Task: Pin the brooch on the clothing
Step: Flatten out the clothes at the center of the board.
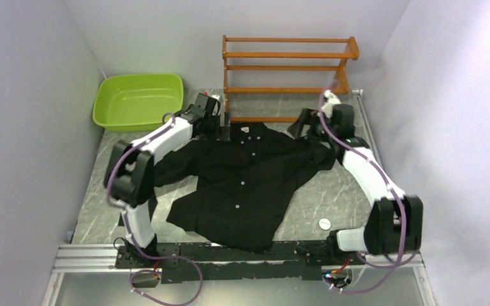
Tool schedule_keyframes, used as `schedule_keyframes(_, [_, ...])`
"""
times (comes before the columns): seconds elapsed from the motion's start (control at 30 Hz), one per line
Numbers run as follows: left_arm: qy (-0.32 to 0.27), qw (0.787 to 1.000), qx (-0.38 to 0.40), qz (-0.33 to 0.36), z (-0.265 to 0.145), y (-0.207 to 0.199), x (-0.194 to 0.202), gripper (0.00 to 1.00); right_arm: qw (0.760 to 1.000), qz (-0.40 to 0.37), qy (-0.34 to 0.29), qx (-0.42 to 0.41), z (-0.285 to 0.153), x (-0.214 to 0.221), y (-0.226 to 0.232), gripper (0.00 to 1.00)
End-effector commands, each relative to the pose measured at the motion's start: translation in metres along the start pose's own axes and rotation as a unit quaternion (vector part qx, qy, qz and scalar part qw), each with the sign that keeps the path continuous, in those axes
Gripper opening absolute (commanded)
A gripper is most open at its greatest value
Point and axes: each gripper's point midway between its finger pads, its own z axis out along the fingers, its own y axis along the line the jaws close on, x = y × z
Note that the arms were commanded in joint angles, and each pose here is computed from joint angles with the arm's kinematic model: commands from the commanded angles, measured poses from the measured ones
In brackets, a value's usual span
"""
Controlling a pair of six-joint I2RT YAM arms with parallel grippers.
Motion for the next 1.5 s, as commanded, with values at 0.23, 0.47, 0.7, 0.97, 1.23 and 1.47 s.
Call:
schedule_keyframes(0.23, [0.076, 0.995, -0.068, 0.02, 0.11, 0.077, 0.012, 0.46, 0.979, -0.11, 0.166, -0.05, 0.125, 0.079, 0.042, 0.9])
schedule_keyframes(0.47, [0.087, 0.994, -0.062, -0.034, 0.125, 0.122, 0.01, 0.03, 0.968, -0.093, 0.227, -0.062, 0.184, 0.131, 0.039, 0.9])
schedule_keyframes(0.7, [0.042, 0.998, -0.042, -0.033, 0.103, 0.131, -0.03, 0.03, 0.963, -0.099, 0.24, -0.068, 0.234, 0.166, 0.052, 0.91])
schedule_keyframes(0.97, [0.008, 1.0, -0.005, -0.004, 0.044, 0.087, -0.05, 0.58, 0.962, -0.11, 0.234, -0.088, 0.26, 0.149, 0.084, 0.94])
schedule_keyframes(1.23, [0.009, 0.999, -0.029, 0.021, 0.011, 0.036, 0.006, 0.76, 0.967, -0.139, 0.188, -0.1, 0.174, 0.106, 0.11, 1.0])
schedule_keyframes(1.47, [0.07, 0.992, -0.1, -0.01, 0.036, 0.071, 0.069, 0.76, 0.967, -0.133, 0.191, -0.105, 0.076, 0.135, 0.118, 1.0])
